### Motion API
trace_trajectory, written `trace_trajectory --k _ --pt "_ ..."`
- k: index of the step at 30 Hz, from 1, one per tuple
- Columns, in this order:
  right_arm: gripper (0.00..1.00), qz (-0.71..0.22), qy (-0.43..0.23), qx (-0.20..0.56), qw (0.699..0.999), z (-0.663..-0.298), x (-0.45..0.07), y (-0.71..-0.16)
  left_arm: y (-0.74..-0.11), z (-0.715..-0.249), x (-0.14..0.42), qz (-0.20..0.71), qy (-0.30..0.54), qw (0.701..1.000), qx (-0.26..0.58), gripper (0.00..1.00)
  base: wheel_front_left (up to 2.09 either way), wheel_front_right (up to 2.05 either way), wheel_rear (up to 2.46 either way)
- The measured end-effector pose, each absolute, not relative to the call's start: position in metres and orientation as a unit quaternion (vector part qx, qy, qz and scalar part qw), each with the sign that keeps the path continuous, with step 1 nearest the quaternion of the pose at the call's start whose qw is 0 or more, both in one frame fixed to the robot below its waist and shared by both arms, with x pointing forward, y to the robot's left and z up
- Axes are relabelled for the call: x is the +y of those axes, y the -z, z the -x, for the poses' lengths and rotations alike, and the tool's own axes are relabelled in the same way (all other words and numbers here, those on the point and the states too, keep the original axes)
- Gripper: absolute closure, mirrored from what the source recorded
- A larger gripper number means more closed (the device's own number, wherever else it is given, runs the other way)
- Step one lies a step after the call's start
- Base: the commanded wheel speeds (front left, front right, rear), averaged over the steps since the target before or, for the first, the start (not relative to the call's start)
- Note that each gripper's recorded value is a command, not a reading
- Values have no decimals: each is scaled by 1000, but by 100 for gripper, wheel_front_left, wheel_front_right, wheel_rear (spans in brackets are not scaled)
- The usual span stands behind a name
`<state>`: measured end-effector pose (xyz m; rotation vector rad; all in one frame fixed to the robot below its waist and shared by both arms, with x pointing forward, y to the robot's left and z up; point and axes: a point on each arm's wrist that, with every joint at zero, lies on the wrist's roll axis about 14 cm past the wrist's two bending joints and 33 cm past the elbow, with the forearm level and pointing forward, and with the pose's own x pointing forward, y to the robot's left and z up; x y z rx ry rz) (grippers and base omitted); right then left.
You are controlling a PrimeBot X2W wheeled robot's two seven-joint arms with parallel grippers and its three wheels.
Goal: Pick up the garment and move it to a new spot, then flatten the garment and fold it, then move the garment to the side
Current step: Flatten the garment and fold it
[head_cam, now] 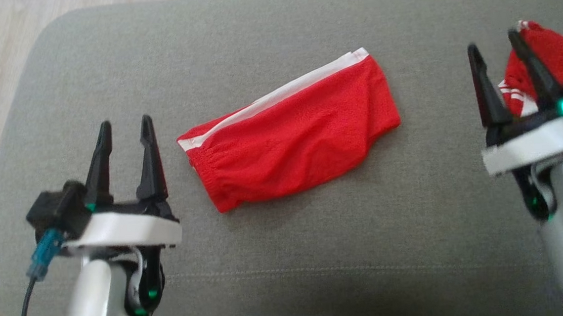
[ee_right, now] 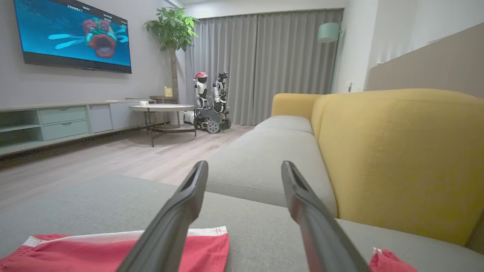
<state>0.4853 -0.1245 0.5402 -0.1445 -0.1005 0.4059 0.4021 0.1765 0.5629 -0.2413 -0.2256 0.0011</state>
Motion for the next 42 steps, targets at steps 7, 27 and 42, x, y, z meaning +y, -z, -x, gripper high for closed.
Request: trace_trajectory --k 7,27,42 --pt "0 104 -187 -57 975 -444 -124 -526 -559 -384 175 112 1 987 -114 0 0 0 0" --pt "0 81 -164 -3 983 -419 -115 -488 -542 -367 181 94 -7 991 -92 0 0 0 0" --pt "0 -154 -134 203 958 -463 -89 -413 -528 -385 192 95 -29 992 -72 0 0 0 0"
